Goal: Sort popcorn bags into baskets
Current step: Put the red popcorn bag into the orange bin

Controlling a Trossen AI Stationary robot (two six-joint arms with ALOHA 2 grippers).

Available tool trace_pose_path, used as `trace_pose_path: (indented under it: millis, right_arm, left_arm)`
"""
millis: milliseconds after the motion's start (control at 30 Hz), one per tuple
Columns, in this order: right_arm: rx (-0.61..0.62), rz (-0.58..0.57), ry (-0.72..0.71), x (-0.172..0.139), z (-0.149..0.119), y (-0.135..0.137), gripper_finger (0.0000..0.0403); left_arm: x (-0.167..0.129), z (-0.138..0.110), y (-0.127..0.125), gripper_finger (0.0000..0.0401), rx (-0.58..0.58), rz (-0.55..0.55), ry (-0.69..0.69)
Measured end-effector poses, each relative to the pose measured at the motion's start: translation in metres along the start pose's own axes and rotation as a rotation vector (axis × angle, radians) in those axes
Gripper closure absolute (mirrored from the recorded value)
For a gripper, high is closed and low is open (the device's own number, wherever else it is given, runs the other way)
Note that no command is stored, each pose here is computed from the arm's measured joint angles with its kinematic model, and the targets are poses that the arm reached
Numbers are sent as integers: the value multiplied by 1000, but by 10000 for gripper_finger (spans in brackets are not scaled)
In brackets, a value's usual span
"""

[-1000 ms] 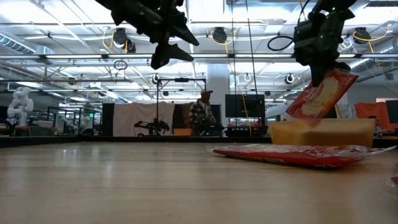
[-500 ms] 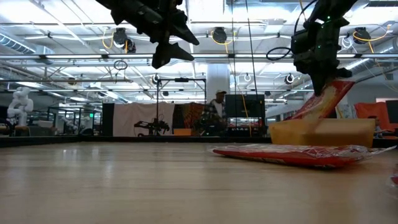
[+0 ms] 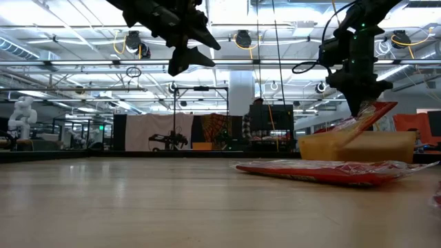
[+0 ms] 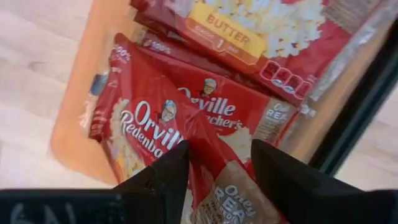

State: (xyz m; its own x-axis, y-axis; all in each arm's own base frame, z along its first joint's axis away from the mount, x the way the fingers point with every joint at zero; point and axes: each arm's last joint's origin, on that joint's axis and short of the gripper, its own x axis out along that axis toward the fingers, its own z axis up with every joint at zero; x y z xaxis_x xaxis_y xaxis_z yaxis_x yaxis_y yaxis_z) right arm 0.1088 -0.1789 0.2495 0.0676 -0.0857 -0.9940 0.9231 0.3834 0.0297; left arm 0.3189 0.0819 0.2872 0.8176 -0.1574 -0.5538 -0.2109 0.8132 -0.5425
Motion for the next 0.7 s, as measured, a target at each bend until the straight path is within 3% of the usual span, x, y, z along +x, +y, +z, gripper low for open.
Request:
trace_pose_path:
  millis: [367,700]
  right_arm:
    - [49,-78,-67,-7,4,4,195]
    - [95,-40,-225,-42,6,15,183]
  left_arm:
    - [0,-5,2,217,-15,21,47]
    - [2,-18,-1,217,-33,82,143]
